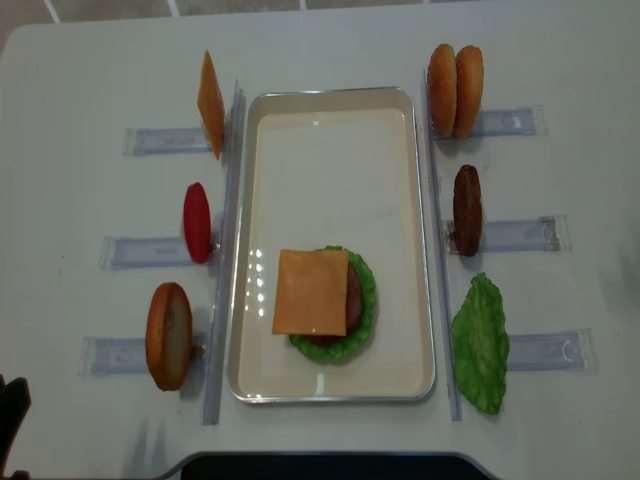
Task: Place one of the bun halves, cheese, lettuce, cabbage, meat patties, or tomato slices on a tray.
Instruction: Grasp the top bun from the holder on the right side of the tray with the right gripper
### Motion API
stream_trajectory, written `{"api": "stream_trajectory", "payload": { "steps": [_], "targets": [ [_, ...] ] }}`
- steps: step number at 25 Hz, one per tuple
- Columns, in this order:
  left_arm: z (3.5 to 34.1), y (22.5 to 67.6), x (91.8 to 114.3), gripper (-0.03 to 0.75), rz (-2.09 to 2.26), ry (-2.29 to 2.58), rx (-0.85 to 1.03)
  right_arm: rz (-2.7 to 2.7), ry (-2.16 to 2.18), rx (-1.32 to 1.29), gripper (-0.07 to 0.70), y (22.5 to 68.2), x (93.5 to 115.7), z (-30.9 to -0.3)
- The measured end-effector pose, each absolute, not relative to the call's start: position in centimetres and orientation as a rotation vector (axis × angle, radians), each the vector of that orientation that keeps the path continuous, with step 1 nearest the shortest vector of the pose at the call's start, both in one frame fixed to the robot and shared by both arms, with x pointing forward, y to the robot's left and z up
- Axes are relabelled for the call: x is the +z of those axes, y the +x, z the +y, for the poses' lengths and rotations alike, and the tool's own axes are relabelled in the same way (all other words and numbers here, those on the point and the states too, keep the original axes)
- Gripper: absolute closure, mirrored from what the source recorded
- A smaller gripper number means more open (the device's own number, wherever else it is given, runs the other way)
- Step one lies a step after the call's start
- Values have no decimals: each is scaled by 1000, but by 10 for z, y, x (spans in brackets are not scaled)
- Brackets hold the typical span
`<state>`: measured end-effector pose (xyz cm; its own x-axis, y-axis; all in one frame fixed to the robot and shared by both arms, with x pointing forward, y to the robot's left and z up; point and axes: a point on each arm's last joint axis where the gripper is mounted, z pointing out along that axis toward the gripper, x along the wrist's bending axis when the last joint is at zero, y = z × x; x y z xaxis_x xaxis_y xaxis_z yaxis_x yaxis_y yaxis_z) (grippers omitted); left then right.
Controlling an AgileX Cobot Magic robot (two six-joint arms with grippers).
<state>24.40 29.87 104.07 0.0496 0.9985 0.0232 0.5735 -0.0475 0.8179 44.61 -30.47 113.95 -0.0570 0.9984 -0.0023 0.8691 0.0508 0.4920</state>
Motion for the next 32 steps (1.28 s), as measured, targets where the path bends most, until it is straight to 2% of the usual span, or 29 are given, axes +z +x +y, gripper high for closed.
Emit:
{"api": "stream_trajectory", "payload": {
  "steps": [8, 21, 32],
  "targets": [
    [299, 244, 1041, 556, 1592, 1694, 852, 2032, 1920, 473, 153, 495, 1140, -307],
    [299, 244, 1041, 556, 1592, 1694, 852, 2104, 1991, 379, 153, 541, 1115, -310],
    [299, 244, 1041, 556, 1592, 1694, 852, 2094, 1983, 391, 153, 574, 1115, -311]
  ]
}}
